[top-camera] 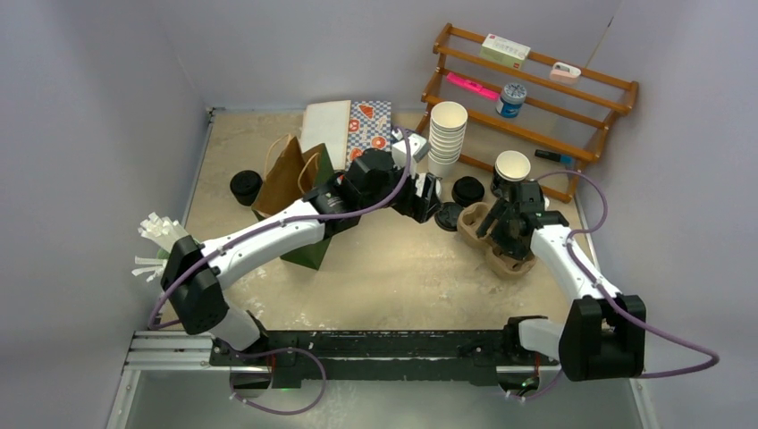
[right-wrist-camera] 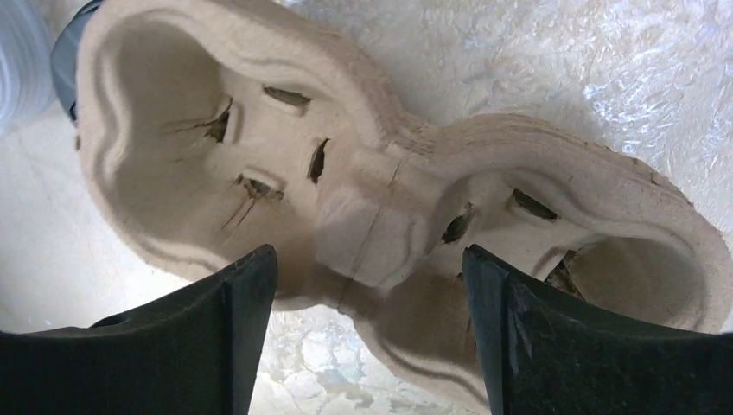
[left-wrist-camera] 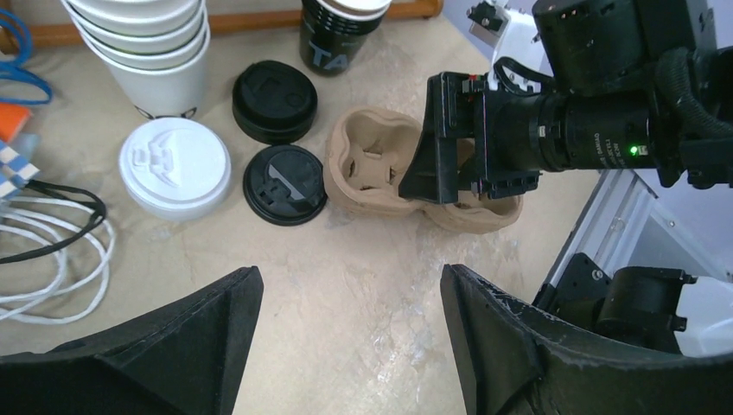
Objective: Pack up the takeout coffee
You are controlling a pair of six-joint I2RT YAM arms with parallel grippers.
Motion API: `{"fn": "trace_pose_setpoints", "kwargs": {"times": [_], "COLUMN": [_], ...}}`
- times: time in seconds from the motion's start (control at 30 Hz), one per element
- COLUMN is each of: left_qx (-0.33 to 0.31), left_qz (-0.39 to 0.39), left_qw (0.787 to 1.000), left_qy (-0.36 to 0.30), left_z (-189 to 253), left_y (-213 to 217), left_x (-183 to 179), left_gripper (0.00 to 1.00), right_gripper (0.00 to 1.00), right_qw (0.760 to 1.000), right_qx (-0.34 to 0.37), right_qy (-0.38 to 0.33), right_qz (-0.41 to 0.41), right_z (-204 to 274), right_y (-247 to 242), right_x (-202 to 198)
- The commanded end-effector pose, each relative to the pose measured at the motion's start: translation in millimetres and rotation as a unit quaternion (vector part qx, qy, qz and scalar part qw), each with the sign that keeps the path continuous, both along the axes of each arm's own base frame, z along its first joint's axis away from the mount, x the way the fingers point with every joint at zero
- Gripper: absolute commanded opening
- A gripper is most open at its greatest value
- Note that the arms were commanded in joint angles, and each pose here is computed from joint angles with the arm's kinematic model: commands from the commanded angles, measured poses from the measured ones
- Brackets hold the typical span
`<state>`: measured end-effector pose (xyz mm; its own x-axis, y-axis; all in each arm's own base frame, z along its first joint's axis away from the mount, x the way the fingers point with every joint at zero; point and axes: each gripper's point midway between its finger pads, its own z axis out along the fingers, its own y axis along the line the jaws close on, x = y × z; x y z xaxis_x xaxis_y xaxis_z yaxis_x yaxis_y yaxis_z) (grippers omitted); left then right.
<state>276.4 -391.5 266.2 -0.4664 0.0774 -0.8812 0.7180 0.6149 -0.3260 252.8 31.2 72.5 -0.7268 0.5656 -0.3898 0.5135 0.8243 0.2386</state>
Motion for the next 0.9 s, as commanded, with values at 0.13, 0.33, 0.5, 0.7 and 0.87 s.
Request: {"fn": "trace_pose_setpoints", "kwargs": {"times": [0.13,0.33,0.5,0.7,0.87], "left_qx": [-0.023,-0.008,-0.006,-0.008,-0.011], "left_qz": [-0.006,0.014,0.014,0.005,-0.016], "left_qw": [1.000,1.000,1.000,1.000,1.000], "left_qy": [-0.010,-0.018,-0.014,0.000,0.011], "left_z": [4,-2,-8,-19,-32], "left_y": [-15,-9,-12,-20,-28], "left_x": [7,14,16,16,12], "left_gripper": [0.78,0.78,0.78,0.78,0.77], "right_gripper": [0.73,0.56,0.53,0.56,0.57], "right_qw": [0.997,0.998,0.998,1.000,0.997], "right_qx": [-0.015,-0.024,-0.028,-0.019,0.031], "right_qy": [0.019,0.019,0.003,0.002,-0.015], "right_qz": [-0.068,-0.063,-0.047,-0.025,0.069], "right_z": [-8,3,25,32,31], "right_y": [-10,-13,-14,-9,18], "right_x": [7,6,-5,-15,-12]}}
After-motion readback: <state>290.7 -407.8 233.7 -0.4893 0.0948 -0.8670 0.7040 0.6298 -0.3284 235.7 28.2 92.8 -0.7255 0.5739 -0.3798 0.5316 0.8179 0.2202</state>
